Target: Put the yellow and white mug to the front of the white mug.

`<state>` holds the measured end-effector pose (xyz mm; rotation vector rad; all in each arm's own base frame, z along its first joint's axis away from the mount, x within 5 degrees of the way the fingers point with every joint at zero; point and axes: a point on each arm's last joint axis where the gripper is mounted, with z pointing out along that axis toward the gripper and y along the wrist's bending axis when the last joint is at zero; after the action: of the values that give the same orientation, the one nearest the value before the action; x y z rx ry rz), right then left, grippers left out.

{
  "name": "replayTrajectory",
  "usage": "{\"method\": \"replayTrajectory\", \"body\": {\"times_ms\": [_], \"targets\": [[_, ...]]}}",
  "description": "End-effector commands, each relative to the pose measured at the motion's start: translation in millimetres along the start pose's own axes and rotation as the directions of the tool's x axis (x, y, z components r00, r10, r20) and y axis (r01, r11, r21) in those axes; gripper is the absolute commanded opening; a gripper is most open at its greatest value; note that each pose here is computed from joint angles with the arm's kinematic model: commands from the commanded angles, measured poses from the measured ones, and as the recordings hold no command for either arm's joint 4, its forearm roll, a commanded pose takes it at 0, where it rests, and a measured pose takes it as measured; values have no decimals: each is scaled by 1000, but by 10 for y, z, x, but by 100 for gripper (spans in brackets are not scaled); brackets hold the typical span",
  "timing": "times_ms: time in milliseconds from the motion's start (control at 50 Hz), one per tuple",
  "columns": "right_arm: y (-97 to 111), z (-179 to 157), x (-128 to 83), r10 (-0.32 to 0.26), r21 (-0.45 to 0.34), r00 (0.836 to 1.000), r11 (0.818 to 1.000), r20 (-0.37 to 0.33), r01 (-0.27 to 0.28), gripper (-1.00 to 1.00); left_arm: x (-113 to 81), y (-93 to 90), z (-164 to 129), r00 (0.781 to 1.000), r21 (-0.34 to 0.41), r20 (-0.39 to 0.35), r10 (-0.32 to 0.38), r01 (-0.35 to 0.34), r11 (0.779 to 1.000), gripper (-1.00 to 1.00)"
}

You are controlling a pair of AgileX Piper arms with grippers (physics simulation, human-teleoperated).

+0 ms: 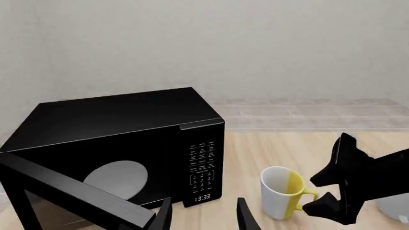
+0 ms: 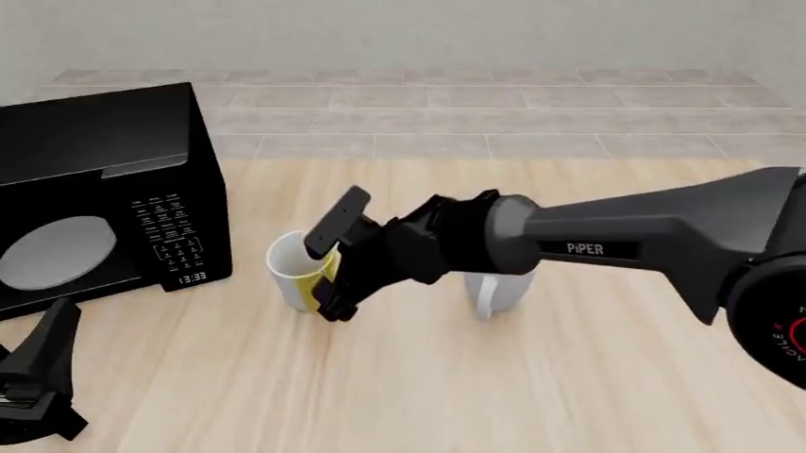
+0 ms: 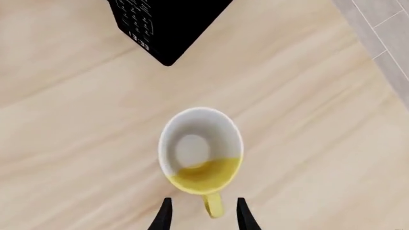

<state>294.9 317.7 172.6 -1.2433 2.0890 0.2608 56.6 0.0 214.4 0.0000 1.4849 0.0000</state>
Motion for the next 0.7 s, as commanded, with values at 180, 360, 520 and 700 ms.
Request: {"method": "replayTrajectory", "body": {"times_ms": [180,360,520,700], "targets": [[-14,187,130,30,-1,999,1000,-34,-30,100,0,0,0,1000,0,0,0,0,1000,100],[-8,220,157,39,-2,998,999,-41,-39,-100,0,0,0,1000,0,0,0,0,1000,100],[4,204,150,34,-4,999,999,-41,-34,-100,0,0,0,1000,0,0,0,0,1000,100],[-52,56,67,16,8,1000,1000,-11,-16,-100,0,0,0,1000,0,0,0,0,1000,100]]}}
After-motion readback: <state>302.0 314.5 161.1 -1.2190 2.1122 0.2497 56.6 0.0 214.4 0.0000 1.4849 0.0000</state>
